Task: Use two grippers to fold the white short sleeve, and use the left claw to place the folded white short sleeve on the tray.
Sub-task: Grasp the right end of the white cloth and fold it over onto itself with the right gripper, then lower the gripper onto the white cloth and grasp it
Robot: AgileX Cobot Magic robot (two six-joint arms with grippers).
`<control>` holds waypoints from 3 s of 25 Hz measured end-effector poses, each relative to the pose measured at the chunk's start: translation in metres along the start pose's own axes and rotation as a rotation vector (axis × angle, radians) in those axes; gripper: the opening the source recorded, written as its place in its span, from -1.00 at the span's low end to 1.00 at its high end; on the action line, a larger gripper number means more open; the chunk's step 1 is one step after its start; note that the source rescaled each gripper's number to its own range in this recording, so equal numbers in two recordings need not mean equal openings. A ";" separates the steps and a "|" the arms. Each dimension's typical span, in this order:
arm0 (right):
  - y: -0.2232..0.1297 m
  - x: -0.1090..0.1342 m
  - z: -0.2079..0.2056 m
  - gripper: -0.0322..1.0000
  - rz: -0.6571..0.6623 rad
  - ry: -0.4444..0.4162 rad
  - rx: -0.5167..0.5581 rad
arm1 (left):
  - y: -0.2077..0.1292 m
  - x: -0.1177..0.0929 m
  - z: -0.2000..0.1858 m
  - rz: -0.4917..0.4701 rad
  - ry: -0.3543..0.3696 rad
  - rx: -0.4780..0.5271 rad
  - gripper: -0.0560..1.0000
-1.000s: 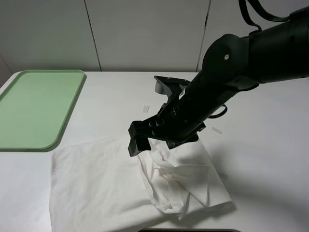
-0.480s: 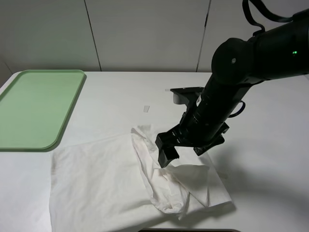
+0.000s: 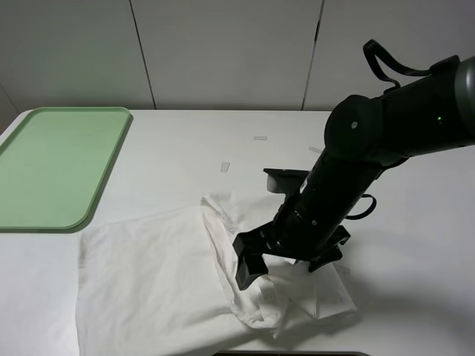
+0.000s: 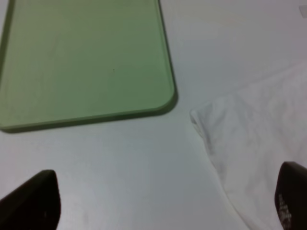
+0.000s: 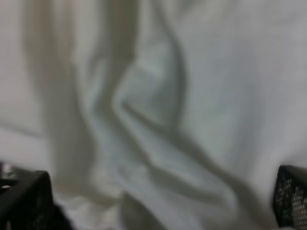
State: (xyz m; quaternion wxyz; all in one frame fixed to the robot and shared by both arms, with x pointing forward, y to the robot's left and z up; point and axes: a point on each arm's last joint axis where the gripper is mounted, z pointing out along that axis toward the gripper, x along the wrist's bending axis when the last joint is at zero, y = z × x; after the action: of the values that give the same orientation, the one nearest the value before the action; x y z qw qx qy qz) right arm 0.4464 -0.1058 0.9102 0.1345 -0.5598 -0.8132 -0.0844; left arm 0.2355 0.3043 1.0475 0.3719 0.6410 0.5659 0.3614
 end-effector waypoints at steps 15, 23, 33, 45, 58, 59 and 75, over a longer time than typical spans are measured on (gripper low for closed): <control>-0.018 0.083 0.009 0.99 -0.119 0.171 -0.020 | 0.000 0.000 0.000 0.000 0.000 0.000 0.78; -0.009 0.061 -0.015 0.99 -0.232 0.044 -0.087 | 0.000 0.000 0.000 0.000 0.000 0.001 0.78; -0.024 0.002 -0.128 0.99 -0.146 -0.114 -0.342 | 0.000 0.000 0.000 0.000 0.000 0.001 0.78; -0.115 -0.054 -0.240 0.99 0.101 -0.287 -0.774 | 0.000 0.000 0.000 0.000 0.000 0.001 0.78; -0.228 -0.033 -0.257 1.00 0.044 -0.412 -1.254 | 0.000 0.000 0.000 0.000 0.000 0.001 0.78; -0.236 -0.031 -0.257 1.00 0.035 -0.426 -1.281 | 0.000 0.000 0.000 0.000 0.000 0.001 0.78; -0.281 -0.044 -0.193 1.00 0.027 -0.517 -1.287 | 0.000 0.000 0.000 0.000 0.000 0.001 0.78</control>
State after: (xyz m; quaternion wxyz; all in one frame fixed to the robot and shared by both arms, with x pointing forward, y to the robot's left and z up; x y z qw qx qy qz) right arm 0.2228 -0.3009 1.0831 -0.4214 -0.5405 -0.6002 -0.4122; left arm 0.2354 0.3043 1.0474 0.3716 0.6412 0.5660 0.3612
